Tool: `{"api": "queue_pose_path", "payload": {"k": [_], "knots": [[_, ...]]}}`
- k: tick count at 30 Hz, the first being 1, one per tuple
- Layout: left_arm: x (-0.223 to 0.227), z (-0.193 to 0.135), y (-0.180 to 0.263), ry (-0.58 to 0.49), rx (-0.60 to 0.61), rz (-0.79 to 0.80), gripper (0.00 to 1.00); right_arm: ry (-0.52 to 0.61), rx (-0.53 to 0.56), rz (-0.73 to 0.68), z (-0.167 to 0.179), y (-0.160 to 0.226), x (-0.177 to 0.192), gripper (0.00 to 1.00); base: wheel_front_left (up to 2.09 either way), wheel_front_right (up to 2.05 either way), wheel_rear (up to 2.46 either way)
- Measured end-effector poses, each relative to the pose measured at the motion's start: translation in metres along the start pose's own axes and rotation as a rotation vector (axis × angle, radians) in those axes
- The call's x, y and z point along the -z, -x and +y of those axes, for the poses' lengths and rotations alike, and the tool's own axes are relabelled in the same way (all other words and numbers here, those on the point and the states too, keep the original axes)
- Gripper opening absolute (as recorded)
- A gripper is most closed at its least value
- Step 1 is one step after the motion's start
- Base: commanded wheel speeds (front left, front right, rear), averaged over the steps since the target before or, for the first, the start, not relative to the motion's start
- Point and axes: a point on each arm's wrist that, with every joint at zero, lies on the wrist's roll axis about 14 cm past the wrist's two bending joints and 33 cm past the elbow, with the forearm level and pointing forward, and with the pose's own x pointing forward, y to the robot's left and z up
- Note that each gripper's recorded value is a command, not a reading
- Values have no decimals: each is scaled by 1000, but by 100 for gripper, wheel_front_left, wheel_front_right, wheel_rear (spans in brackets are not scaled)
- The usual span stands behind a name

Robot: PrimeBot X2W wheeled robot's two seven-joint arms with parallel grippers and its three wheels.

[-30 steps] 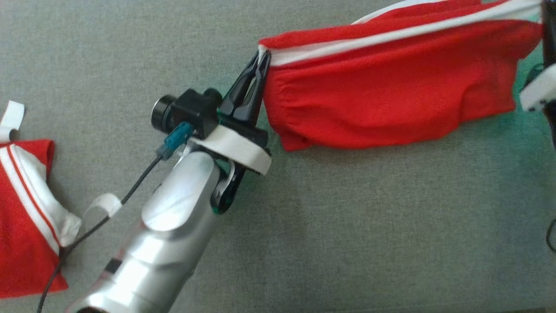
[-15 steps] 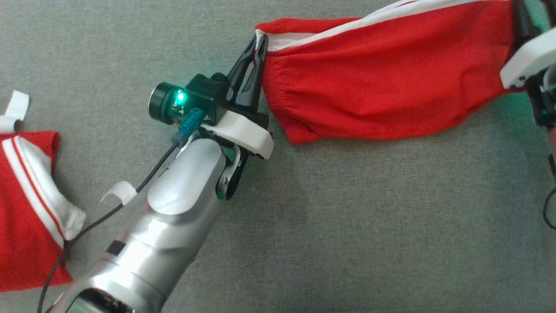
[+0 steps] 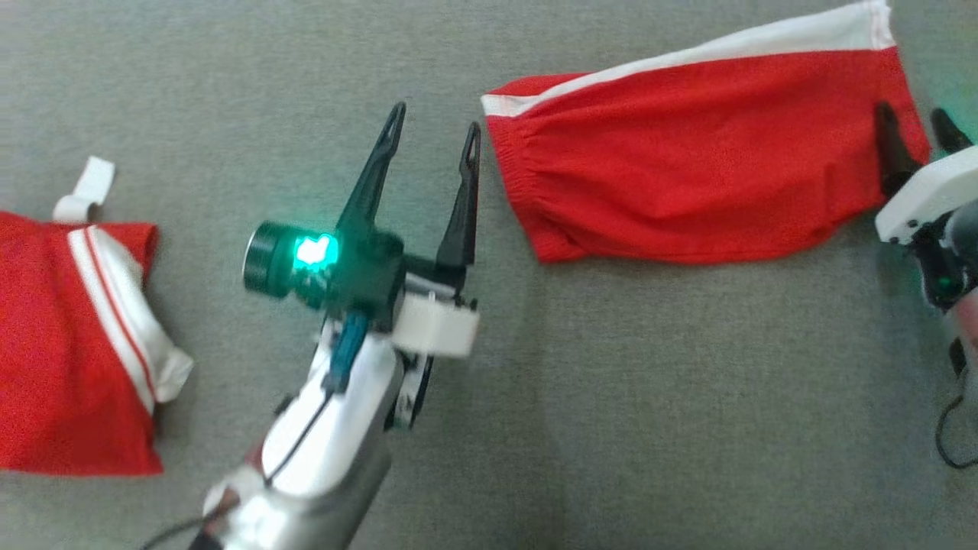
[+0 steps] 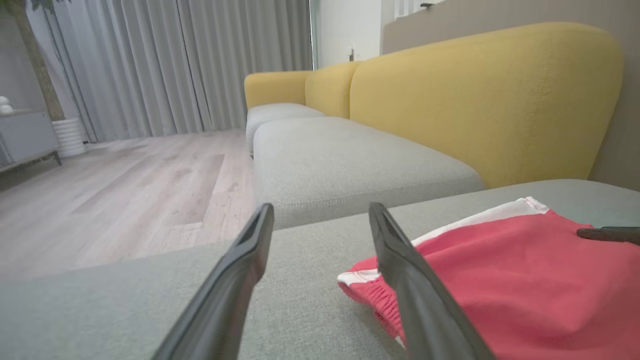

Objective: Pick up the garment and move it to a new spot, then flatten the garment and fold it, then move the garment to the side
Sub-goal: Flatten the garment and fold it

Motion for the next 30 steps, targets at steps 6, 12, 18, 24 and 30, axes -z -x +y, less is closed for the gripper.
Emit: {"api": "queue_pose_path", "payload": {"k": [6, 12, 18, 24, 30], "knots": [[-15, 25, 43, -64, -120, -46, 100, -124, 0, 55, 10, -4, 2, 0, 0, 0, 0], [-12, 42, 88, -122, -213, -20, 100, -135, -3, 27, 11, 10, 0, 0, 0, 0, 0], [-12, 38, 110, -113, -229, -6, 100, -35, 129, -23, -61, 46, -11, 0, 0, 0, 0], [-12, 33, 110, -103, -212, -7, 100, -8, 129, -146, -71, 52, -58, 0, 0, 0, 0], [-16, 27, 109, -96, -186, -18, 100, -4, -105, -299, 15, 51, -108, 0, 0, 0, 0]]}}
